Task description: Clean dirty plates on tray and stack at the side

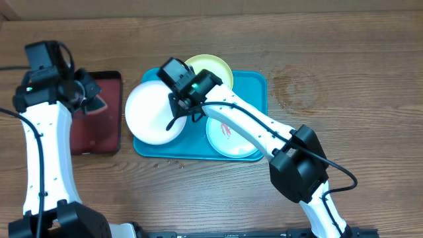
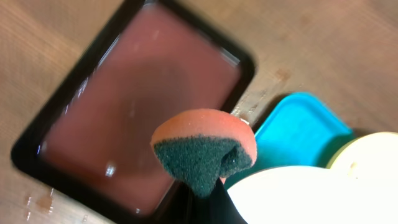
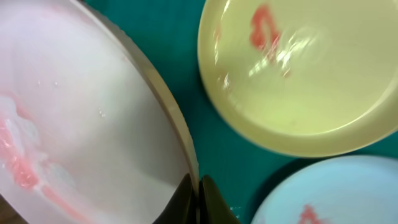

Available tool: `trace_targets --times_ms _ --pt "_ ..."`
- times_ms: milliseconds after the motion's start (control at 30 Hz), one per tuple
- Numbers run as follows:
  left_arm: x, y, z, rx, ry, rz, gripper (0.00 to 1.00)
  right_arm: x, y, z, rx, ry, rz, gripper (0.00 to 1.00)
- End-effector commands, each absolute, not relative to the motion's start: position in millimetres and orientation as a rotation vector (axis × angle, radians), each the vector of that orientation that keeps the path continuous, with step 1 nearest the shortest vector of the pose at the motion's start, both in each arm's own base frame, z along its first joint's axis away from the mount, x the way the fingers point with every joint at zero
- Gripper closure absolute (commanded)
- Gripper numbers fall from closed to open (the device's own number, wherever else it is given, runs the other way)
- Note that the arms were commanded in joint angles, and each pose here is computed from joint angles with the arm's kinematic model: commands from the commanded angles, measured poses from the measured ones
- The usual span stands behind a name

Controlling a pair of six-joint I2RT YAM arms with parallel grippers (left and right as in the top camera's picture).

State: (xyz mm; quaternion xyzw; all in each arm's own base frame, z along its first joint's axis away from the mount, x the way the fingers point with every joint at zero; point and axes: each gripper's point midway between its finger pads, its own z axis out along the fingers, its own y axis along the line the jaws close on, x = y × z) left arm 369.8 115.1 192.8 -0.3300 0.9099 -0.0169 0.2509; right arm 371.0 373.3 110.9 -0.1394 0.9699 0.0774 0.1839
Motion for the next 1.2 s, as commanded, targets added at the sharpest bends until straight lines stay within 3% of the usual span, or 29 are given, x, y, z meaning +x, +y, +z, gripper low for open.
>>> trace_targets --times_ms 0,300,900,1000,1167 --pt "365.1 114.8 178.0 -0.952 2.519 -0.123 0.96 402.3 356.9 194.0 -0.425 2.418 -0.051 0.96" --pt "358.7 139.7 174.9 -1.033 2.489 -0.091 0.96 408.1 338.7 251.8 -0.516 2.088 -0.533 0.96" --pt "338.9 173.9 173.0 -1.209 2.427 -0.070 0.96 403.2 359.9 307.5 -0.661 1.794 -0.825 0.96" --pt "337.9 175.2 172.8 -1.213 2.427 -0.058 0.96 403.3 362.1 305.4 -0.652 1.804 -0.794 0.96" --pt "336.7 175.6 172.3 -1.216 2.430 -0.051 0.96 395.4 410.5 228.5 -0.946 2.056 -0.220 0.96"
